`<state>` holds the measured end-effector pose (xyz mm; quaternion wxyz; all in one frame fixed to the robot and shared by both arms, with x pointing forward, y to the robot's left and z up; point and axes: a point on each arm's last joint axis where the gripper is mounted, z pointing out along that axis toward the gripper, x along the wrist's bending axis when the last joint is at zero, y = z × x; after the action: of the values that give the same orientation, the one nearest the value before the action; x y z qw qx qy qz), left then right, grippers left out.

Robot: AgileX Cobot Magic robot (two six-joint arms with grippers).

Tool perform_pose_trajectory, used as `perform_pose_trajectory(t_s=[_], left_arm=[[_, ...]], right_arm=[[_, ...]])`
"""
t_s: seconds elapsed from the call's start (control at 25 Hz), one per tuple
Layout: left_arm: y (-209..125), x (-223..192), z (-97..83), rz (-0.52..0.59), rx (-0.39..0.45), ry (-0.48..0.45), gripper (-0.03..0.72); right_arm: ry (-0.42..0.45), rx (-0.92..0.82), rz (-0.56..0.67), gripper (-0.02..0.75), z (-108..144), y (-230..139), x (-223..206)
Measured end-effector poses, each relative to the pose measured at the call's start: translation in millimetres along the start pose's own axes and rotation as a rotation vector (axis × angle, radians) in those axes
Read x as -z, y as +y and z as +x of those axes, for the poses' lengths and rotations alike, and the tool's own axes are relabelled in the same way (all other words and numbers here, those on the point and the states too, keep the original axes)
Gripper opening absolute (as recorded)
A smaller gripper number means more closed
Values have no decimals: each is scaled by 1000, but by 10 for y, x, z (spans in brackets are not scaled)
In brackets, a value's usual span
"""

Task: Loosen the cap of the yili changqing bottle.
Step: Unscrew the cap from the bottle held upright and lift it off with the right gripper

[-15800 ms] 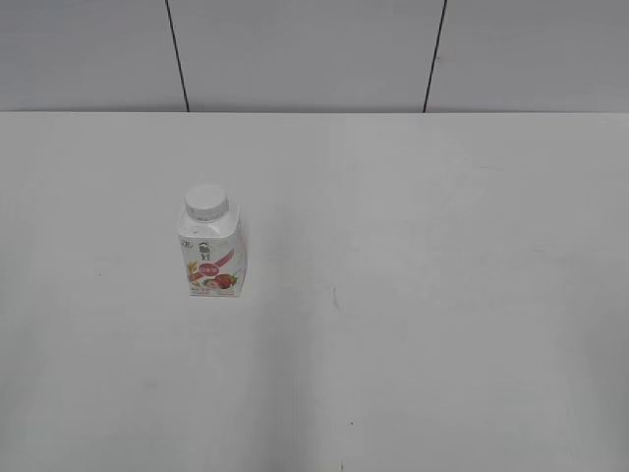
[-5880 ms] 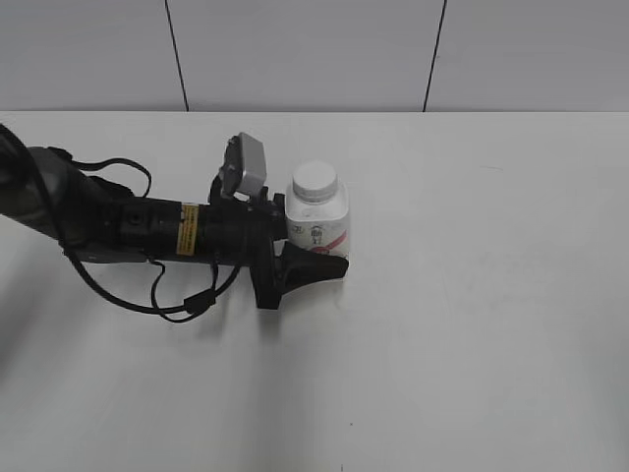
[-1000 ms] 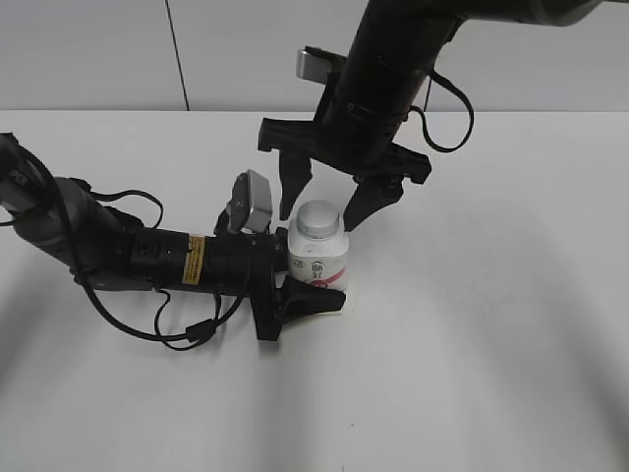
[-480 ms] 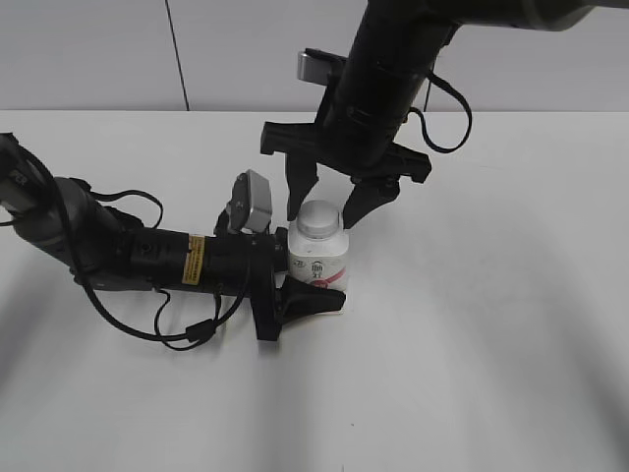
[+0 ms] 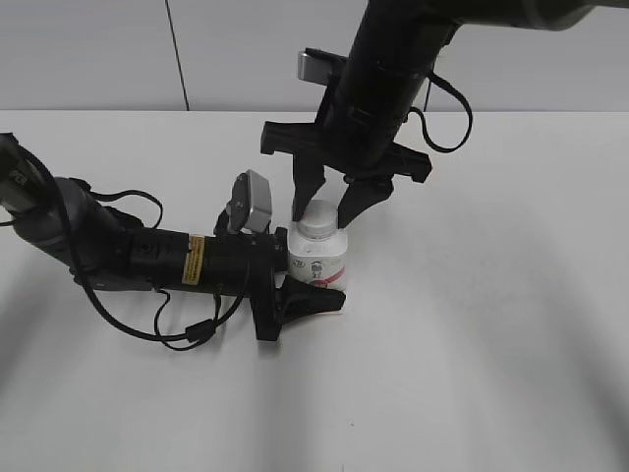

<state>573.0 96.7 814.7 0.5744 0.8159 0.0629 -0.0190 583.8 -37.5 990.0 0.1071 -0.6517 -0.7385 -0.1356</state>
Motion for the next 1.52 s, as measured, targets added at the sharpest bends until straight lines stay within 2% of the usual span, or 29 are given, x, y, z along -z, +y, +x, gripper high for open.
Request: perform_pose_trajectory(t_s=[0.2, 0.36, 0.56, 0.64, 0.8, 0.92, 1.52], left_arm=[[0, 0, 0, 0, 0, 0, 421], [0, 0, -1, 0, 0, -1, 419], [0, 0, -1, 0, 0, -1, 419], [0, 0, -1, 0, 0, -1, 419], [0, 0, 0, 0, 0, -1, 419], [0, 0, 0, 0, 0, -1, 419], [0, 0, 0, 0, 0, -1, 419]], right_arm=[[0, 1, -2, 358, 2, 3, 4], [-6, 19, -6, 274, 1, 4, 24], [-14, 27, -8, 262, -2, 9, 33], [-15, 27, -8, 286, -2, 9, 33], [-16, 29, -6, 416, -4, 8, 28], [-18, 29, -2, 466, -7, 5, 24], [-12, 18, 0, 482, -2, 5, 20]])
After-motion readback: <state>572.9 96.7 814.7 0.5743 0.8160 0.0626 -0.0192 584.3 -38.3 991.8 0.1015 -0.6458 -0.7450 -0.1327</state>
